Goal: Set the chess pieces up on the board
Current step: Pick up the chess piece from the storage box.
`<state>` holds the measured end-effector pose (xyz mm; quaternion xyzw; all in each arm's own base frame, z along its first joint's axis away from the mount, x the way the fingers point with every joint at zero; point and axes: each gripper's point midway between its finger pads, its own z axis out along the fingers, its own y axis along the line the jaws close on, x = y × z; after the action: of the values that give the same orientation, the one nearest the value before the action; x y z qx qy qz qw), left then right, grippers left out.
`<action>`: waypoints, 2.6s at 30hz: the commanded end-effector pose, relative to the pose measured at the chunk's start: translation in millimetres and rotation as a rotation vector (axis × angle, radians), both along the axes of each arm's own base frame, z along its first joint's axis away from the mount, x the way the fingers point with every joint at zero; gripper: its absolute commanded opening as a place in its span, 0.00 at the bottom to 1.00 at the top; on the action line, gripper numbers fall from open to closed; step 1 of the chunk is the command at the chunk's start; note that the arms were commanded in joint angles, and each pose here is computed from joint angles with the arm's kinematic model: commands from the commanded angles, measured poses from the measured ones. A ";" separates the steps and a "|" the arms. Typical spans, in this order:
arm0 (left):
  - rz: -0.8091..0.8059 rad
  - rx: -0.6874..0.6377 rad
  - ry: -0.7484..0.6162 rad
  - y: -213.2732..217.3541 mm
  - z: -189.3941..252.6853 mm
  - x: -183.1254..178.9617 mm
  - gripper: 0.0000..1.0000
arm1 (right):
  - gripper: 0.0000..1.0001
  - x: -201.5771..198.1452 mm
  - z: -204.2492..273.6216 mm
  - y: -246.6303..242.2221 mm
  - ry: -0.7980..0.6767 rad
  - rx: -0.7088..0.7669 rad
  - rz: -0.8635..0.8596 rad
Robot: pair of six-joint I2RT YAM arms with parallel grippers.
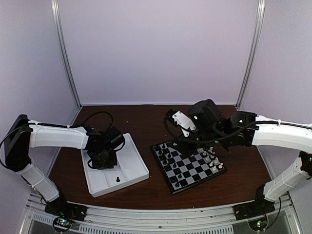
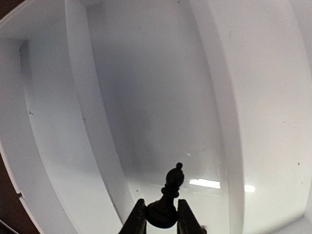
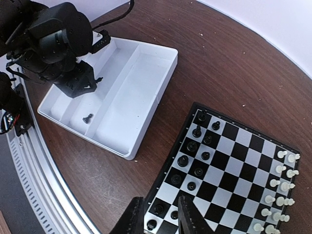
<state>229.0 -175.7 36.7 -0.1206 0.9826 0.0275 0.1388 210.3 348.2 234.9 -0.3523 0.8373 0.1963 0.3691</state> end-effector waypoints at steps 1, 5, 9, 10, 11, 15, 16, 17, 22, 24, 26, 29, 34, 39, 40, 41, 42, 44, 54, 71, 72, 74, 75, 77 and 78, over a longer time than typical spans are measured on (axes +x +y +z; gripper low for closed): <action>-0.184 -0.037 -0.138 -7.6 32.7 13.2 0.18 | 0.27 -4.1 -7.0 23.1 0.075 0.074 0.036; -0.336 -0.189 -0.243 -28.1 48.0 10.5 0.18 | 0.28 -7.8 -20.8 46.1 0.162 0.118 0.066; -0.512 -0.330 -0.359 -47.5 64.7 1.8 0.18 | 0.29 -10.4 -34.8 72.6 0.278 0.158 0.092; -0.536 -0.348 -0.384 -48.6 68.1 -0.2 0.18 | 0.29 -10.4 -37.2 79.0 0.303 0.173 0.095; -0.560 -0.363 -0.408 -50.1 71.6 -1.6 0.18 | 0.29 -8.8 -39.5 84.5 0.327 0.189 0.093; -0.657 -0.481 -0.480 -66.1 81.1 -11.2 0.18 | 0.34 -4.9 -45.1 108.2 0.428 0.291 0.111; -0.682 -0.513 -0.491 -70.9 82.4 -14.2 0.18 | 0.34 -3.6 -46.3 114.1 0.457 0.318 0.116; -0.708 -0.549 -0.502 -76.5 84.2 -17.2 0.18 | 0.35 -2.2 -46.4 120.0 0.482 0.346 0.120; -0.825 -0.704 -0.526 -102.3 94.2 -31.0 0.18 | 0.34 0.4 -49.9 147.2 0.596 0.443 0.162; -0.867 -0.753 -0.522 -110.8 97.8 -36.4 0.18 | 0.34 -2.3 -51.1 153.7 0.639 0.468 0.175; -0.907 -0.795 -0.511 -117.7 101.0 -41.6 0.18 | 0.35 -2.2 -51.0 158.4 0.657 0.492 0.186; -0.937 -0.828 -0.501 -123.5 102.2 -46.0 0.18 | 0.36 -3.2 -55.3 159.9 0.677 0.490 0.187; -0.940 -0.834 -0.495 -124.4 100.6 -46.7 0.18 | 0.34 -3.7 -58.4 161.8 0.691 0.483 0.192; -0.950 -0.840 -0.502 -123.6 104.0 -49.1 0.18 | 0.33 -3.9 -67.1 162.6 0.710 0.469 0.183; -0.951 -0.839 -0.503 -123.0 104.3 -49.5 0.18 | 0.33 -3.9 -68.2 162.6 0.712 0.467 0.182; -0.952 -0.837 -0.505 -122.3 104.7 -49.9 0.19 | 0.33 -3.6 -69.0 162.4 0.712 0.465 0.178; -0.952 -0.835 -0.508 -121.7 105.2 -50.1 0.18 | 0.33 -3.4 -69.9 161.8 0.711 0.461 0.174; -0.954 -0.834 -0.510 -120.7 105.5 -50.9 0.19 | 0.30 -2.7 -69.9 161.5 0.705 0.457 0.173; -0.949 -0.822 -0.502 -118.6 102.5 -51.2 0.19 | 0.32 -4.7 -69.0 156.2 0.697 0.440 0.172; -0.953 -0.816 -0.485 -118.7 101.1 -52.0 0.19 | 0.28 -9.5 -61.0 148.2 0.679 0.447 0.183; -0.954 -0.815 -0.487 -118.6 101.4 -51.9 0.19 | 0.28 -9.8 -60.1 147.6 0.677 0.447 0.184; -0.953 -0.814 -0.488 -118.4 101.7 -51.8 0.19 | 0.27 -9.5 -59.3 146.1 0.673 0.446 0.183; -0.953 -0.814 -0.488 -118.6 101.7 -51.7 0.19 | 0.25 -10.2 -58.3 145.6 0.671 0.447 0.185; -0.955 -0.816 -0.486 -119.0 101.6 -51.8 0.19 | 0.22 -11.2 -59.3 144.8 0.673 0.443 0.186; -0.955 -0.816 -0.487 -119.1 101.8 -51.6 0.19 | 0.20 -11.5 -59.3 144.2 0.673 0.442 0.186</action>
<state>179.1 -291.1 130.2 0.2678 0.8133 -0.4296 0.2869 200.8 497.7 158.7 -0.2484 0.8230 0.4992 0.1083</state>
